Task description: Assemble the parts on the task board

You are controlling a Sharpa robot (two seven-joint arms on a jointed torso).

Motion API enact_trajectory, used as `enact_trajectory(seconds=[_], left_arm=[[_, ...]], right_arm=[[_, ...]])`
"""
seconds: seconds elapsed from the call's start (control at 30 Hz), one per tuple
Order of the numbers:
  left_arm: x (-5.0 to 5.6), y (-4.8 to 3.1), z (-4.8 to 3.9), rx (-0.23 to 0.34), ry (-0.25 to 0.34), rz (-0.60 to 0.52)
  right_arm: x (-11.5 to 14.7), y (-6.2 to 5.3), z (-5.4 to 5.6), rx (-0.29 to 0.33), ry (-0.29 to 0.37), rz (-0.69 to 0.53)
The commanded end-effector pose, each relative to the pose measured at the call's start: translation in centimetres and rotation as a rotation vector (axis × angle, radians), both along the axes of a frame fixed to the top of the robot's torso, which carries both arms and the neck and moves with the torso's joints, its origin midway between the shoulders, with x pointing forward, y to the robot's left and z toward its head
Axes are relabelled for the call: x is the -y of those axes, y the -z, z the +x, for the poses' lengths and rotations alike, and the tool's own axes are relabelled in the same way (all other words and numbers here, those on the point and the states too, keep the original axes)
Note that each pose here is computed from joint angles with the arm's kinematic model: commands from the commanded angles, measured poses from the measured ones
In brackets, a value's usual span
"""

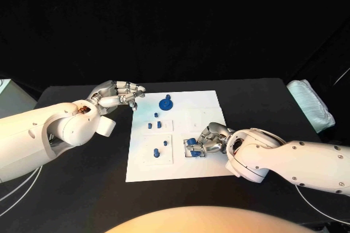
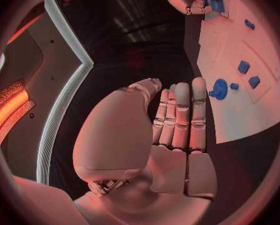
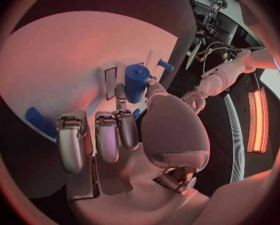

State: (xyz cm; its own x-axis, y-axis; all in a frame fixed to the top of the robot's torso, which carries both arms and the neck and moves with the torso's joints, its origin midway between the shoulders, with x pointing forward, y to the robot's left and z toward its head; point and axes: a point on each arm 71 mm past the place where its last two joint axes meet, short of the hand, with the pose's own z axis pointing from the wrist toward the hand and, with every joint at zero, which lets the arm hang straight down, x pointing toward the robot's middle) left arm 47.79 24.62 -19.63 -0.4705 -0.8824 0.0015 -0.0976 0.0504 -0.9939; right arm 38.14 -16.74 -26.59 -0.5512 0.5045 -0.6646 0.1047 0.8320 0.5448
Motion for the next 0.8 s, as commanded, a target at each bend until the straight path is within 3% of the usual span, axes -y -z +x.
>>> enact_trajectory(seconds=[0.03,0.53,0.8], left_arm=[[0.16,-0.06,-0.07,-0.004,0.016,-0.012],[0.08,-0.04,-0.08,-0.007,0.015,-0.010],[0.06,-0.02,-0.09,-0.010,0.017,-0.009]], right_arm=[[-0.04,0.06,0.08,0.020,-0.009,-0.008],[-0.70,0.22,0.18,0.020,-0.058,-0.051],[-0.67,-0.36,0.77,0.157,-0.088,-0.126]])
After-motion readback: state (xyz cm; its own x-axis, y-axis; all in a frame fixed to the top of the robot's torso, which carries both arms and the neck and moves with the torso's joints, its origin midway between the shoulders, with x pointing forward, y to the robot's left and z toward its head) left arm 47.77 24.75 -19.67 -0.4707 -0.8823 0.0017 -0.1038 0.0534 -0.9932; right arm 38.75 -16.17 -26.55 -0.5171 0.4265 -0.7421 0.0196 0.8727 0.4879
